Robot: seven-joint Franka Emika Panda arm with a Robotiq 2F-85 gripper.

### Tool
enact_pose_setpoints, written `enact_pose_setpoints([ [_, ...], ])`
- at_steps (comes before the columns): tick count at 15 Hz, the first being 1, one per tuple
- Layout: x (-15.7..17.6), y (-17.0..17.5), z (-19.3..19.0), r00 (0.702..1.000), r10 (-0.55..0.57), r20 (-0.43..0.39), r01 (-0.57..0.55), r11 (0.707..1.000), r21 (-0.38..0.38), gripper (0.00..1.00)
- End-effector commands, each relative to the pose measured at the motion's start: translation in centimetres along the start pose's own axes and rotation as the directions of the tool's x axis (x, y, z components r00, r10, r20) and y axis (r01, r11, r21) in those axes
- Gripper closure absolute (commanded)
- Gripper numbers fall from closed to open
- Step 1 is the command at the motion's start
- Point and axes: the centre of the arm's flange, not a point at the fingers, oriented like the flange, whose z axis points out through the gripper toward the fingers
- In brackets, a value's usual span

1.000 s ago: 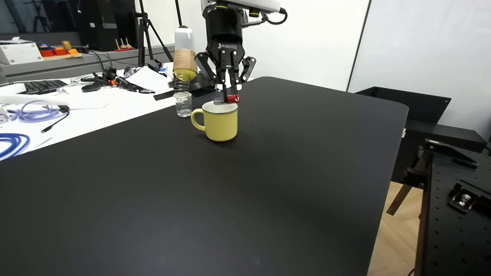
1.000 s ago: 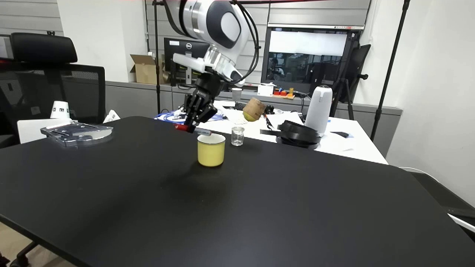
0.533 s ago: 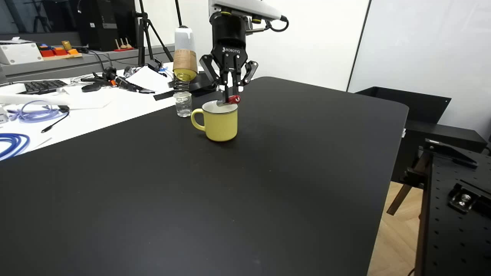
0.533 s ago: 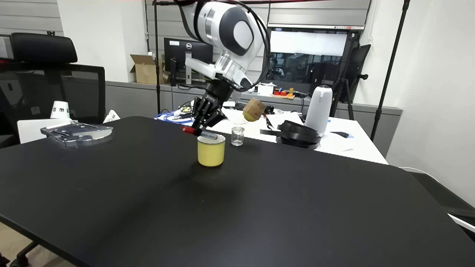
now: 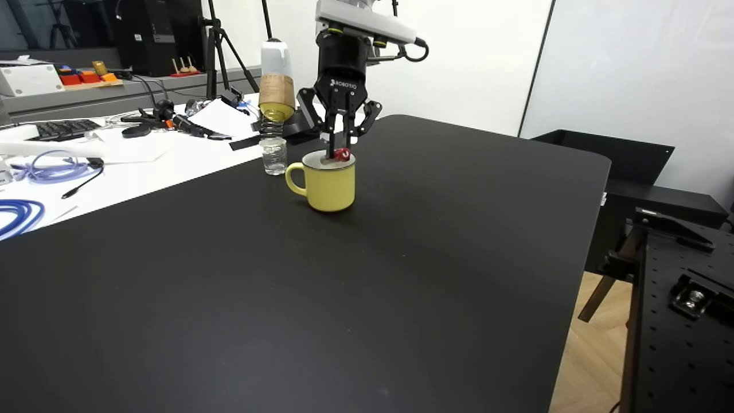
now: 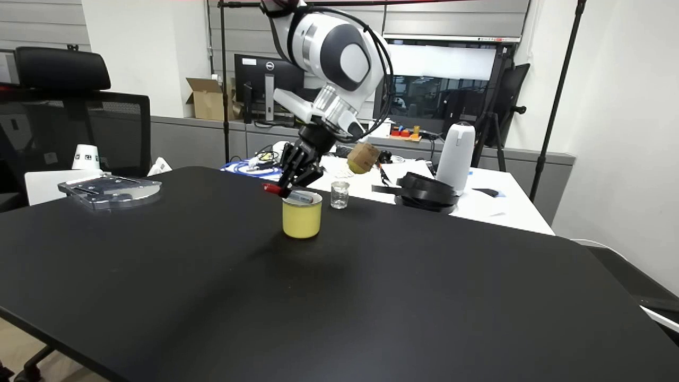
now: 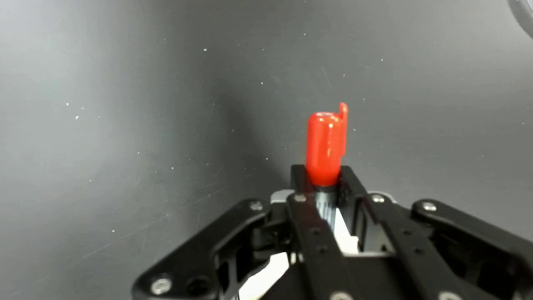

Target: Put the pen in the cup

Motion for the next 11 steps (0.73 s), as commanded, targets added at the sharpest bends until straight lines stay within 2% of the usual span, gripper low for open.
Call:
enact_pose_setpoints([
  [1, 1.5, -0.1, -0.7, 0.999, 0.045, 0.012, -0.045, 0.997, 0.060, 0.48],
  [5, 1.9, 0.1, -0.8, 0.998, 0.057, 0.006, -0.058, 0.994, 0.089, 0.19],
  [8, 1.0, -0.4, -1.3, 0.999, 0.024, -0.028, -0.022, 0.998, 0.060, 0.01],
  [11, -1.2, -1.9, -2.3, 0.997, -0.042, -0.063, 0.043, 0.999, 0.018, 0.00],
])
